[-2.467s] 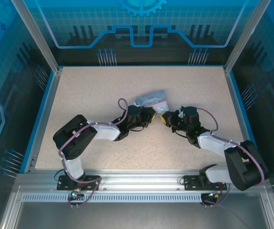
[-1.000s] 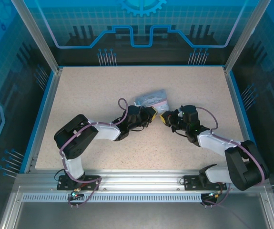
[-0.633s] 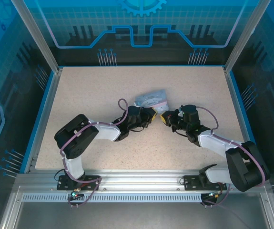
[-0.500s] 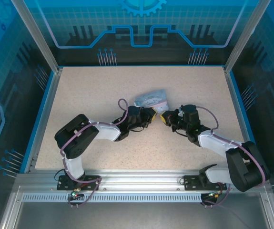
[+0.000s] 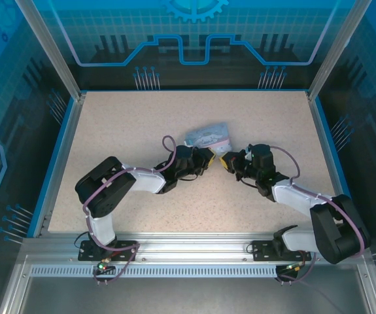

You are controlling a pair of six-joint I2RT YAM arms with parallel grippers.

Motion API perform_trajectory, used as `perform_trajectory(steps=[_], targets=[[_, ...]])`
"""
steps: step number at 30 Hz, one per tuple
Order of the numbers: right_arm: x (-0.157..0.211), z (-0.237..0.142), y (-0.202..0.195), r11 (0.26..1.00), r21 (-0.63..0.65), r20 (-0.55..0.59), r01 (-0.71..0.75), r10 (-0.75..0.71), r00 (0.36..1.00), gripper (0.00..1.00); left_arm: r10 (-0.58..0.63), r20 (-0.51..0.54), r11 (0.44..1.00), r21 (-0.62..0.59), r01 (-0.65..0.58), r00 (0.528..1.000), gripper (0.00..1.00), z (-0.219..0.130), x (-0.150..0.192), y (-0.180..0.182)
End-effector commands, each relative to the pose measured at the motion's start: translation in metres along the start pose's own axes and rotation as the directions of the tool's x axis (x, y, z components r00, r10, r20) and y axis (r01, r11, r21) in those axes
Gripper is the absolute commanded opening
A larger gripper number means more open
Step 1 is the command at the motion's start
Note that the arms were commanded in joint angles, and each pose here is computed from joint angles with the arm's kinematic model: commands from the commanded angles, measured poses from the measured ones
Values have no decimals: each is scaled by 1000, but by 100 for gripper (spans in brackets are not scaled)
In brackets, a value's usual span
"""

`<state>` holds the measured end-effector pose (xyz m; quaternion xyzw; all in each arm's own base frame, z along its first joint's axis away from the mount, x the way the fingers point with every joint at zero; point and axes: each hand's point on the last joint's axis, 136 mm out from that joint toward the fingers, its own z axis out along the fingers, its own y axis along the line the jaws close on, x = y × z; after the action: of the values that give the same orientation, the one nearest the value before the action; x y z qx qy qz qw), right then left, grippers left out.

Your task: Unlock the padlock with the key

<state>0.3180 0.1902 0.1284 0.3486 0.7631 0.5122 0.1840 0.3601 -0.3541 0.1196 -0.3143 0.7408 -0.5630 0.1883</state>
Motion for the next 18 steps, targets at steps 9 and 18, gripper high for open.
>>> perform_trajectory(steps=[9,18], targets=[[7,-27,0,990,-142,-23,1,-5,1000,0,-31,-90,996,80,39,995,0,-8,18,-21],[8,-46,26,956,-287,23,65,-61,998,0,-79,-122,987,131,95,989,0,-14,21,-29]])
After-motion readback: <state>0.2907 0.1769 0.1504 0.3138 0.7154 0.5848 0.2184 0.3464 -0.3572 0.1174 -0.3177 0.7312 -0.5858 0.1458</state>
